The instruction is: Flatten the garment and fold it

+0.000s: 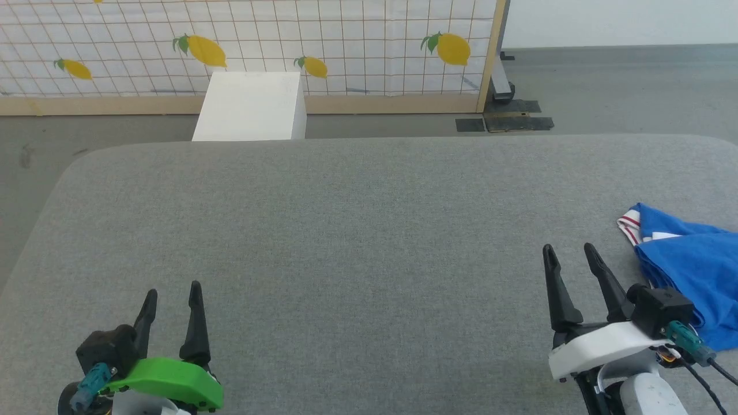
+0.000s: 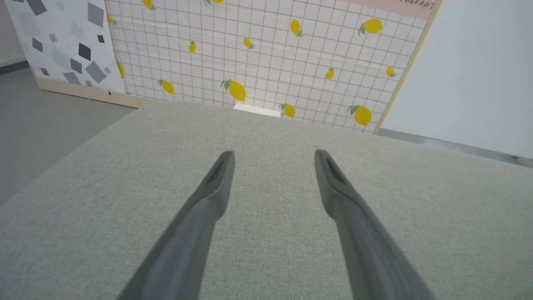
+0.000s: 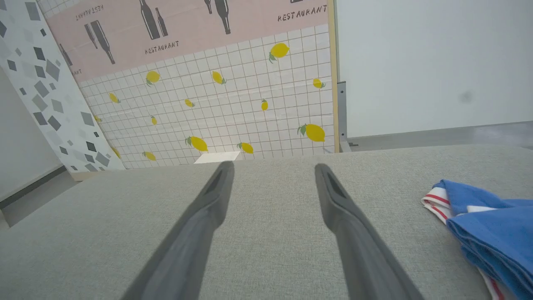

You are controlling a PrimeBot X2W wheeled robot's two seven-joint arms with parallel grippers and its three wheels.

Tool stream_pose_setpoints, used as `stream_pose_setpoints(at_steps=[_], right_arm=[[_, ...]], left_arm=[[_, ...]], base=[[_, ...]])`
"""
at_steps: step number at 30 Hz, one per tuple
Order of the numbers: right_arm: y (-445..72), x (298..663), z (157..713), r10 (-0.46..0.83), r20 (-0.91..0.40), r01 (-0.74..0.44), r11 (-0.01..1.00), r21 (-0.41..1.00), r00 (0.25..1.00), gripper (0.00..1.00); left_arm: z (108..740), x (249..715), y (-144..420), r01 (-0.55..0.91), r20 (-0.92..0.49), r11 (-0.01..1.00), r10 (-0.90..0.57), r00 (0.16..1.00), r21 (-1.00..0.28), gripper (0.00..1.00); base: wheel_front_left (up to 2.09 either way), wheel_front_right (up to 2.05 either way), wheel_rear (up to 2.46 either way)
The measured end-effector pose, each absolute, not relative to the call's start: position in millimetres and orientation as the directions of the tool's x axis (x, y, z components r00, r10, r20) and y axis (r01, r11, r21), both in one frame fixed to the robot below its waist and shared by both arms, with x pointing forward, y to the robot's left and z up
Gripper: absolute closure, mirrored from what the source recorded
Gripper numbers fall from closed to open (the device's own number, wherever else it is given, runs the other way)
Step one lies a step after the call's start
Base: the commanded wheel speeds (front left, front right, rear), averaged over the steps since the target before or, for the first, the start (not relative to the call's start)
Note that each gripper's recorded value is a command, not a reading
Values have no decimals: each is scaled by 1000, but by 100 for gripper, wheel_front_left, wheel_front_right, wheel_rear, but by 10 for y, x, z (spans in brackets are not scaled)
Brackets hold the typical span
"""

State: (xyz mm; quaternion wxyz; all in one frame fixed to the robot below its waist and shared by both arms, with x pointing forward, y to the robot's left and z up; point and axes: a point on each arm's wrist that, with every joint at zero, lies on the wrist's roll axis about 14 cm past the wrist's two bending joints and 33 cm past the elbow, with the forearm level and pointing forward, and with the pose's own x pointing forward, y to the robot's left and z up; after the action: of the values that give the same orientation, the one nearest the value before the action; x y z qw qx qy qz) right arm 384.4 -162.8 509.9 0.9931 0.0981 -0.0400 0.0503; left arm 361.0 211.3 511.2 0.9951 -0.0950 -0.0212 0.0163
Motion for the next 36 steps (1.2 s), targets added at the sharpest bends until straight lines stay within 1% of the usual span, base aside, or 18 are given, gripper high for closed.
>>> stream_pose_setpoints(at_steps=[10,36], right_arm=[[-1665,3804,4952,83,43,-90,979,183,996,0],[-1709,3787,4894,71,21,-74,981,181,997,0]], left_arm=[[4986,3593,2050,-18,-3,982,18,1000,-188,0],[4951,3584,2014,-5,-18,984,2,1000,-176,0]], base=[[0,0,0],[0,0,0]])
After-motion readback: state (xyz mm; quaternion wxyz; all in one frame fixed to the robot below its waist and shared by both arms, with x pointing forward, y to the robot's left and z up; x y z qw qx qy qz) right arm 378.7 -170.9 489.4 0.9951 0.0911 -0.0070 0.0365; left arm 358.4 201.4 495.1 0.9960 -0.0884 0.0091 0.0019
